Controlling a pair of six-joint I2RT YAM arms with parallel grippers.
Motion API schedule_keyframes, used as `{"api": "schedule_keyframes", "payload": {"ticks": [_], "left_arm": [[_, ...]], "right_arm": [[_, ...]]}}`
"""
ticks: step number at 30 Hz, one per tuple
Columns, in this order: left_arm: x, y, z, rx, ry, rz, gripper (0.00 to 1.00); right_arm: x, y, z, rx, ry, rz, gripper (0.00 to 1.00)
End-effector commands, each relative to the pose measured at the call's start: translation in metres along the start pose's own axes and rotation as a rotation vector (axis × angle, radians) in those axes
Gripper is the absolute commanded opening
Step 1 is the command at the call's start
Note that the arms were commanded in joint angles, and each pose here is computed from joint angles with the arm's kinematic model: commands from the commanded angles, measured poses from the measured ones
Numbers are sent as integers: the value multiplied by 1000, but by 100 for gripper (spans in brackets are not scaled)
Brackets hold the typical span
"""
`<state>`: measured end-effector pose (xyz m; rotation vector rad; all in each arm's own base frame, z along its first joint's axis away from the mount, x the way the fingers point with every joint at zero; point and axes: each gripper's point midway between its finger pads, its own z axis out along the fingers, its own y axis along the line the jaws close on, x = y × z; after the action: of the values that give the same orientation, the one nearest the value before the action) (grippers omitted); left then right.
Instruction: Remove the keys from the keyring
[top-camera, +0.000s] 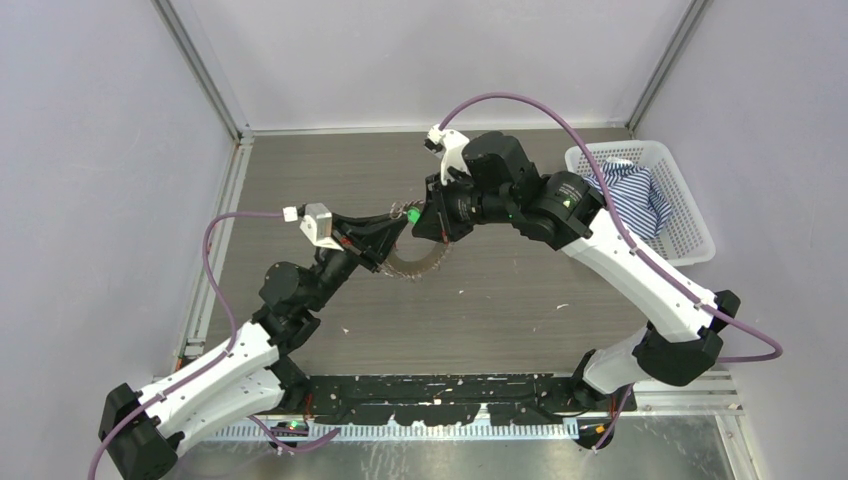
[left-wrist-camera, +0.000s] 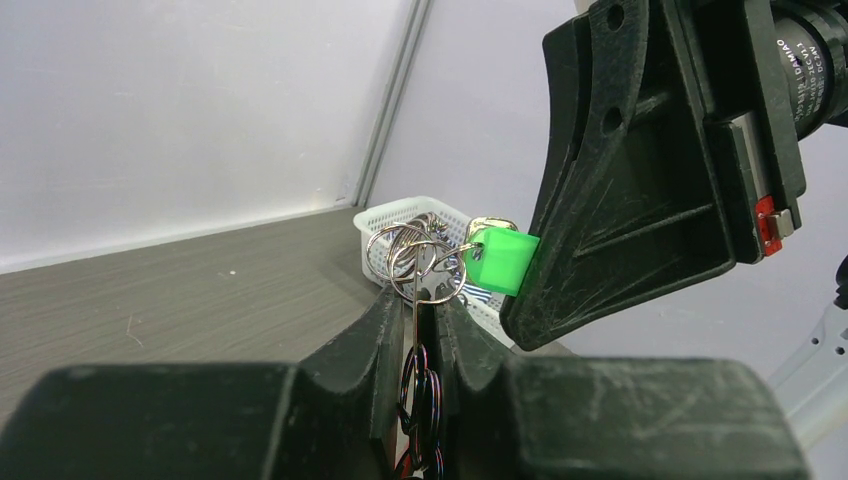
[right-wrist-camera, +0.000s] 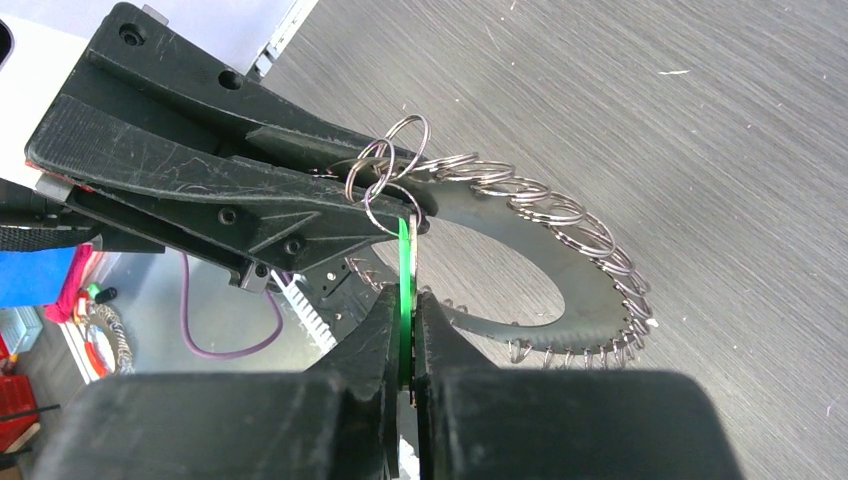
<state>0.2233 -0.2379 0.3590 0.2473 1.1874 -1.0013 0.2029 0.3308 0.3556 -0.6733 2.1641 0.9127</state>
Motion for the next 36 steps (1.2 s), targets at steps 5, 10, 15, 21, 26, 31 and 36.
{"api": "schedule_keyframes", "payload": {"ticks": [5, 10, 15, 21, 26, 31, 36], "left_arm": [[-50, -19, 5, 60, -131, 30, 0], [-48, -23, 2, 85, -120, 49, 0], [-40, -21, 3, 81, -73, 71, 0], [-21, 7, 4, -45, -24, 96, 0], [-5, 13, 10, -60, 17, 99, 0], [-14, -1, 11, 10, 7, 140, 0], [-25, -19, 8, 103, -8, 182, 0]], "right_arm": [[1, -9, 3, 39, 1, 12, 1], [-7, -16, 7, 77, -37, 16, 1], [-17, 5, 5, -24, -63, 15, 1], [-18, 39, -19, -158, -56, -63, 1], [15, 51, -13, -156, 46, -169, 1], [20, -8, 1, 64, 41, -57, 1], [7, -20, -3, 93, -48, -31, 1]]}}
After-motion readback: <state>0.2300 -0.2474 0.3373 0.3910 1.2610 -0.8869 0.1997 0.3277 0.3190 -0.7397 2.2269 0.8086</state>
